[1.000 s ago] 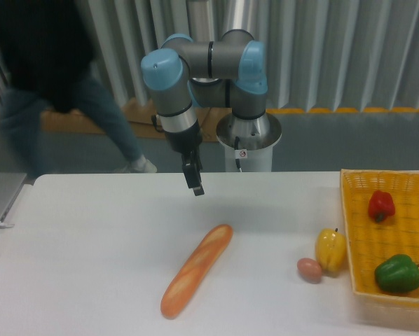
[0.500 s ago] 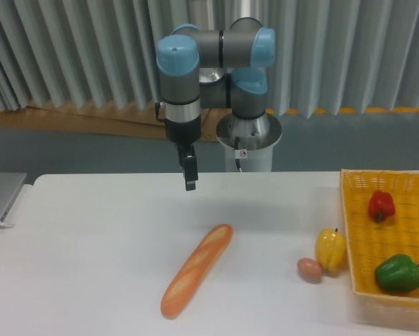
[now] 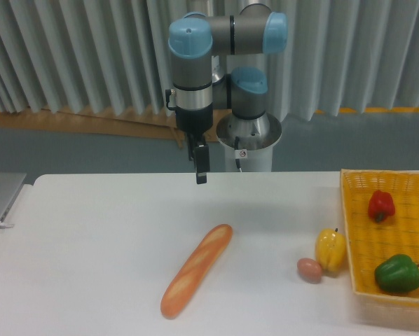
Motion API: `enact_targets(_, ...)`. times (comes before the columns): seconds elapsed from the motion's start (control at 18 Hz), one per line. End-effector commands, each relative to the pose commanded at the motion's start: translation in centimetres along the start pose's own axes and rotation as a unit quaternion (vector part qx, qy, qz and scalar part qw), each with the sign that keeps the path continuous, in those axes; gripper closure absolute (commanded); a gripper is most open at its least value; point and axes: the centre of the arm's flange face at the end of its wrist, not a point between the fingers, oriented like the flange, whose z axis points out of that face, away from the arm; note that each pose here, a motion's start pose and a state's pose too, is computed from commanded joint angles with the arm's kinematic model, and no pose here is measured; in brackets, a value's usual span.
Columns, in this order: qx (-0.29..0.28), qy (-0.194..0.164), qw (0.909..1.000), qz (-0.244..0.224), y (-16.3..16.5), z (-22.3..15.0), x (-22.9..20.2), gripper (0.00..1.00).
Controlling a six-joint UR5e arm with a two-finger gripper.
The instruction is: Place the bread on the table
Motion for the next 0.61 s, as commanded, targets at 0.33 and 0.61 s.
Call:
enact_targets(0.33, -0.028, 0.006, 0.9996, 0.005, 0.6, 0.3, 0.0, 0.00)
enact_targets(0.61, -0.047, 0.007, 0.9986, 0.022, 1.1, 0.4, -0.1, 0.00)
